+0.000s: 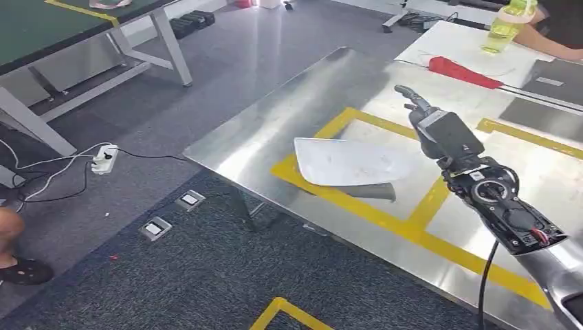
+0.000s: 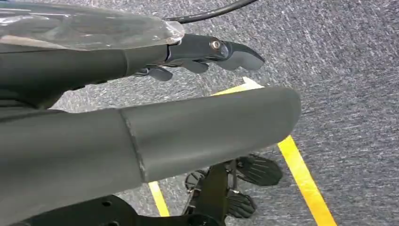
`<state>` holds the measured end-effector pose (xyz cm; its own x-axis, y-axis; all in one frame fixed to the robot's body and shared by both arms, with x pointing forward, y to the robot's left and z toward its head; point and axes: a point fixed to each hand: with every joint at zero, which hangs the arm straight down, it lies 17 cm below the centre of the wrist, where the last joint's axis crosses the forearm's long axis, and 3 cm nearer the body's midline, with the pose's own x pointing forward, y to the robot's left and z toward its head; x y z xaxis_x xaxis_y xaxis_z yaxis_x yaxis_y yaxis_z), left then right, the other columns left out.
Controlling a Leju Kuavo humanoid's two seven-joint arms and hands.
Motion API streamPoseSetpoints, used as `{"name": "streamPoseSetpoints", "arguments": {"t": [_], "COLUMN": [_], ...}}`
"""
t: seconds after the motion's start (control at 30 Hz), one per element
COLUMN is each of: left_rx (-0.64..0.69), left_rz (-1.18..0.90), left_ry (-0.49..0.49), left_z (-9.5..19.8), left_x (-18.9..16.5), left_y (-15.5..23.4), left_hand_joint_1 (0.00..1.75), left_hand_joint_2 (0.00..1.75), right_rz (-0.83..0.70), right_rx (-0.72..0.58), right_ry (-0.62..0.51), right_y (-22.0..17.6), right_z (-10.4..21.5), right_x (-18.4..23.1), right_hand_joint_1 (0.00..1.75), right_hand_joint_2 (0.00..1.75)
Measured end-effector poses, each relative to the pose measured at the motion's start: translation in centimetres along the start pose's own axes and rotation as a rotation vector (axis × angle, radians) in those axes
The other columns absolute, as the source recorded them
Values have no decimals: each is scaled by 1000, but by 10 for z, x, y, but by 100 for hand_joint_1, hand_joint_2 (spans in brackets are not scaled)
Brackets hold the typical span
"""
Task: Take the parts from the cabinet and place them on the table.
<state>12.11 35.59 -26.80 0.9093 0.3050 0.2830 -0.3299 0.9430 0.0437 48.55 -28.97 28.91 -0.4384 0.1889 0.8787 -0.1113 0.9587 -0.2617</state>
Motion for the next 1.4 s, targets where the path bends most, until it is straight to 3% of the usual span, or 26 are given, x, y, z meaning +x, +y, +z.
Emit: {"name": "streamPoseSetpoints", "arguments": {"t": [0.23, 1.0, 1.4], "left_rx": [2, -4, -8], "left_rz": [6, 3, 1], "left_ry": [0, 1, 1], "left_z": [0, 0, 0], "left_x": [0, 0, 0], "left_y": [1, -3, -6], "left_hand_joint_1": [0, 0, 0], "left_hand_joint_2": [0, 0, 0], "right_rz": [-28, -187, -223], "right_rx": [17, 209, 238], "right_ry": [-13, -148, -174], "right_y": [3, 86, 106], "right_z": [1, 22, 24], "right_x": [3, 58, 71], "right_hand_joint_1": [0, 0, 0], "right_hand_joint_2": [0, 0, 0]}}
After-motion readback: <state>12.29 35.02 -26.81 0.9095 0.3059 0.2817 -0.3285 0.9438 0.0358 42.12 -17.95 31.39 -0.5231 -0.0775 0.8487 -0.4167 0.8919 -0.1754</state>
